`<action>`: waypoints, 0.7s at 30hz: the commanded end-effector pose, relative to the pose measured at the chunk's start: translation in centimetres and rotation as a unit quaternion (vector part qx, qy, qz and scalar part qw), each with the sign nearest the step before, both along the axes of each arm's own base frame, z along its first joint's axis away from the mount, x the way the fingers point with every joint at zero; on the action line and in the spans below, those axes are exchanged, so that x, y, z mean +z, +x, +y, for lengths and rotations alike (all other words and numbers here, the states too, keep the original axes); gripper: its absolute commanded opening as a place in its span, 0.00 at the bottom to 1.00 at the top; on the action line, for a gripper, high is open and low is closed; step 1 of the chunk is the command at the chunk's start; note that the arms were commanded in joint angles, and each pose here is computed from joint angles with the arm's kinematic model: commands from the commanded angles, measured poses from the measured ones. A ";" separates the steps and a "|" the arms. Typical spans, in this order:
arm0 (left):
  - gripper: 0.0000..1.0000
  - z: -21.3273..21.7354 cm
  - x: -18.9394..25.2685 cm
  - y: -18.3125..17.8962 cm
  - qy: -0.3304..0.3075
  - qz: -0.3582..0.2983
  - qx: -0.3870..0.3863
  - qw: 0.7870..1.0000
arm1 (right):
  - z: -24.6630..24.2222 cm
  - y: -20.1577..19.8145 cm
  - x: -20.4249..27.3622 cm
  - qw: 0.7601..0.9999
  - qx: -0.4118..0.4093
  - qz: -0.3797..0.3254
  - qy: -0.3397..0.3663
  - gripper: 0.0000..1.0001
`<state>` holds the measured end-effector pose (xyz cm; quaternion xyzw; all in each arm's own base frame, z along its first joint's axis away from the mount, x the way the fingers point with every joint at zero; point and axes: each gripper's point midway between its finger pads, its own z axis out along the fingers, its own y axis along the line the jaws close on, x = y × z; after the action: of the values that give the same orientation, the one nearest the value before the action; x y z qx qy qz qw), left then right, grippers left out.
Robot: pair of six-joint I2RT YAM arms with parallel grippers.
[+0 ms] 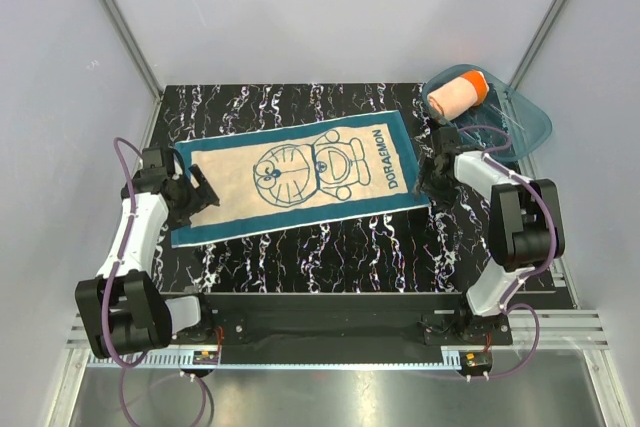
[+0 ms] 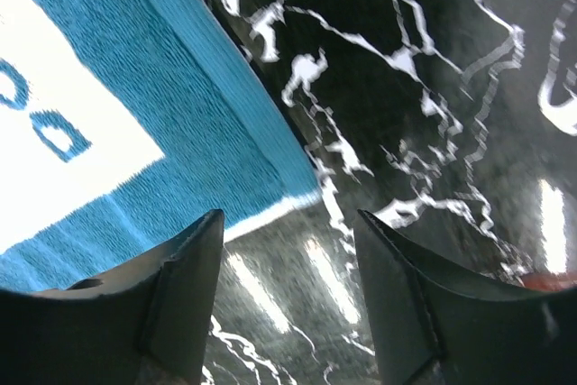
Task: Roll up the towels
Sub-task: Fold the towel
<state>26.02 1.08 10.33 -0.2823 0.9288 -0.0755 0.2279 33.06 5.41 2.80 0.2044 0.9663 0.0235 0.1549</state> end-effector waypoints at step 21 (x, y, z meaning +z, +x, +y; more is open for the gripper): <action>0.88 4.4 -1.9 -2.5 -0.108 0.018 0.171 0.979 | 0.9 1.6 0.7 0.998 0.012 -0.048 0.025 0.00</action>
<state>23.37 6.09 8.20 -0.4376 0.8738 -0.0824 0.1954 34.63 6.05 1.62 0.1989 0.9639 0.0424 0.1720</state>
